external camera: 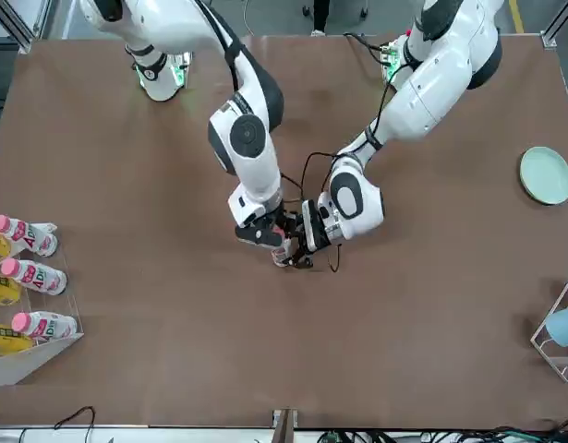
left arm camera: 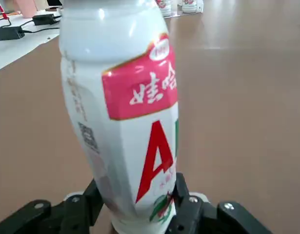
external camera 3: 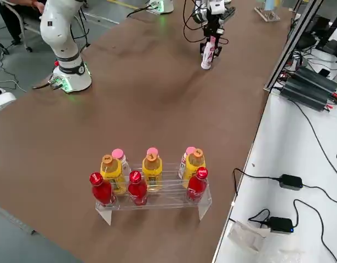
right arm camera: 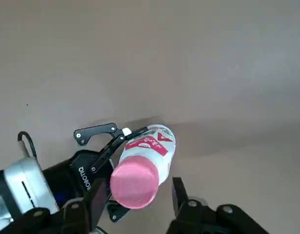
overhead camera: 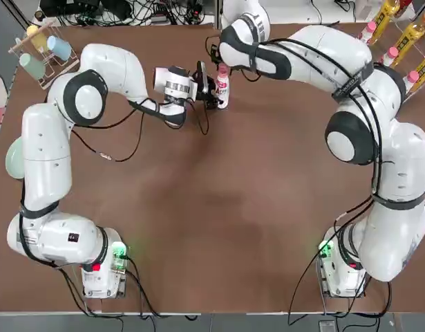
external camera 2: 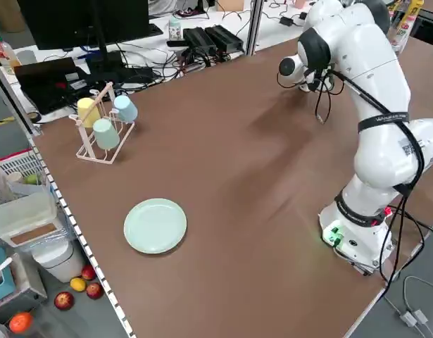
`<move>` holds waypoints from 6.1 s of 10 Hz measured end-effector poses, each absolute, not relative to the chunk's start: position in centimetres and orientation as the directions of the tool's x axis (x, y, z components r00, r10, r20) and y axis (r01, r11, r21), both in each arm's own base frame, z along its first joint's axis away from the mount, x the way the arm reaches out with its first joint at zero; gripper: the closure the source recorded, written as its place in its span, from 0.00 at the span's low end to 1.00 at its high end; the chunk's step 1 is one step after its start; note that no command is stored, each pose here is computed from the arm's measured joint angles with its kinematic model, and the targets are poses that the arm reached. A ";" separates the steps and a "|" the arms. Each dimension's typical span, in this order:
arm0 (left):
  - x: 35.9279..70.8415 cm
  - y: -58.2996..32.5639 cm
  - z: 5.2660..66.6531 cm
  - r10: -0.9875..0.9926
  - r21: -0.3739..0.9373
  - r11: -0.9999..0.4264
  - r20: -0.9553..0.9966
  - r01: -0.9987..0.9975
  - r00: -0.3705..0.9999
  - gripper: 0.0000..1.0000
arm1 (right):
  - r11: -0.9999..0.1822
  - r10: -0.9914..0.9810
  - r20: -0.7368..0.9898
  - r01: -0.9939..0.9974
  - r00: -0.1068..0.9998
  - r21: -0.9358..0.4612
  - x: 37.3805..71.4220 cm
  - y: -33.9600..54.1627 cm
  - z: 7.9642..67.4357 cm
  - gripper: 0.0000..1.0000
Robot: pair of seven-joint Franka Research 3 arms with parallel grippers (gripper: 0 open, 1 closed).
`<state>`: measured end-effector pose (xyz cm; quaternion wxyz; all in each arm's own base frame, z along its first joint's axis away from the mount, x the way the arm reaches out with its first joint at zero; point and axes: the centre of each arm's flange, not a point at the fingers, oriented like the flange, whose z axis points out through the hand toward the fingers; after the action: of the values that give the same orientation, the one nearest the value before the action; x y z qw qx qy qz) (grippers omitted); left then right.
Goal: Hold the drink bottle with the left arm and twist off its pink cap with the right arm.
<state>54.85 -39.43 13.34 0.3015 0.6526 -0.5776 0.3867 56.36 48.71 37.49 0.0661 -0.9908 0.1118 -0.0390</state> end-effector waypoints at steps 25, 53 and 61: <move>55.0 -39.9 13.3 -0.516 -0.054 -0.152 0.856 -0.987 0.032 0.40 | -0.959 -0.260 0.067 -0.249 0.963 -0.137 57.2 48.3 36.9 0.48; 54.9 -40.1 13.2 -0.509 -0.044 -0.162 0.859 -0.986 0.045 0.40 | -0.949 0.293 0.139 0.306 0.946 -0.079 57.4 48.3 37.2 0.56; 55.0 -40.1 13.1 -0.507 -0.041 -0.166 0.860 -0.985 0.049 0.40 | -0.854 0.505 0.155 0.518 0.849 -0.050 57.4 48.3 37.3 0.56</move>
<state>54.99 -40.11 13.11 0.3063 0.6563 -0.5686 0.3900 57.39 48.31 37.30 0.0452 -0.9604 -0.2663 -0.0684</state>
